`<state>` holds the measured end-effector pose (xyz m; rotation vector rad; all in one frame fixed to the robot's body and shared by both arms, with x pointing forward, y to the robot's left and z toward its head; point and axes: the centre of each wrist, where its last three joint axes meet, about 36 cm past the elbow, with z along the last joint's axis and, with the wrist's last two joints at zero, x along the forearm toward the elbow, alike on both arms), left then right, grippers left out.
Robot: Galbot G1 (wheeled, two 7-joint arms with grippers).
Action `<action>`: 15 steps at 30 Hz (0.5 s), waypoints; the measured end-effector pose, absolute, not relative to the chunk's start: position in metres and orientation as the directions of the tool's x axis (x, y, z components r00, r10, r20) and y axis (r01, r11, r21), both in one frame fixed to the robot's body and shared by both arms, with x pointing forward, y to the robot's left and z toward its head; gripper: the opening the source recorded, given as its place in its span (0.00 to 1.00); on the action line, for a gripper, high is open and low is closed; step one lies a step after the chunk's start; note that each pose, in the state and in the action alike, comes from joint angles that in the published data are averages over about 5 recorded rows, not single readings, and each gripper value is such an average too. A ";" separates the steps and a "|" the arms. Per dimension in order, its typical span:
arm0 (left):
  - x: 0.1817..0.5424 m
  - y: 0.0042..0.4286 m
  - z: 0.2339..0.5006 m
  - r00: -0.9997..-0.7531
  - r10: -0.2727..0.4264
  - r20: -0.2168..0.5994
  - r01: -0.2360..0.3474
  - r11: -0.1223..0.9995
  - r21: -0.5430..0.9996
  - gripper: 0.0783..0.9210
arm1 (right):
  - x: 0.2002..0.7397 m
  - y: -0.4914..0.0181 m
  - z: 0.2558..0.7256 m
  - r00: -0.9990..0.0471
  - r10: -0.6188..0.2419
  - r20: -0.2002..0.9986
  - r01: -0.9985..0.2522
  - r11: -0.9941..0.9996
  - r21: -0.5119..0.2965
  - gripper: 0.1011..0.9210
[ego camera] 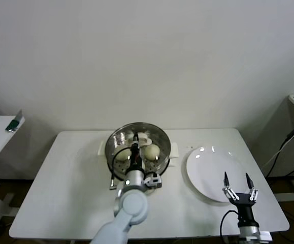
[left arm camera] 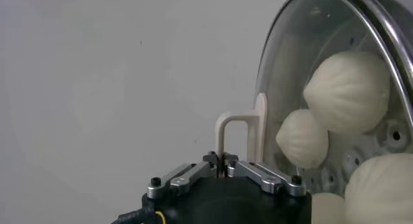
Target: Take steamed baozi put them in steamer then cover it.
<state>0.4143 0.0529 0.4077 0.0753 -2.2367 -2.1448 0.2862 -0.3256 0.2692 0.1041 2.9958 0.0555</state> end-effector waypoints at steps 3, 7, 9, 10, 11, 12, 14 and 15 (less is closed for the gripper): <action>0.412 0.054 0.408 -0.998 -0.057 -0.003 -0.006 0.040 0.999 0.09 | 0.286 -0.325 0.269 -0.987 0.069 -0.142 0.064 0.997 0.041 0.88; 0.408 0.056 0.410 -0.999 -0.046 -0.001 -0.003 0.044 0.999 0.20 | 0.287 -0.325 0.269 -0.988 0.064 -0.140 0.059 0.997 0.040 0.88; 0.406 0.057 0.412 -0.999 -0.043 0.002 0.000 0.048 0.999 0.27 | 0.287 -0.324 0.270 -0.989 0.061 -0.138 0.056 0.998 0.039 0.88; 0.405 0.058 0.413 -0.999 -0.041 0.004 0.002 0.051 0.999 0.31 | 0.287 -0.324 0.270 -0.989 0.059 -0.137 0.055 0.998 0.039 0.88; 0.404 0.060 0.414 -0.999 -0.040 0.006 0.003 0.054 0.999 0.34 | 0.287 -0.324 0.270 -0.989 0.058 -0.136 0.053 0.998 0.039 0.88; 0.402 0.061 0.416 -0.999 -0.038 0.007 0.005 0.058 0.998 0.37 | 0.288 -0.324 0.270 -0.989 0.057 -0.134 0.052 0.998 0.039 0.88; 0.399 0.063 0.419 -0.999 -0.034 0.011 0.009 0.067 0.998 0.44 | 0.288 -0.323 0.270 -0.990 0.053 -0.131 0.048 0.998 0.039 0.88; 0.397 0.064 0.421 -0.999 -0.032 0.012 0.010 0.073 0.997 0.47 | 0.288 -0.323 0.270 -0.990 0.051 -0.129 0.047 0.998 0.039 0.88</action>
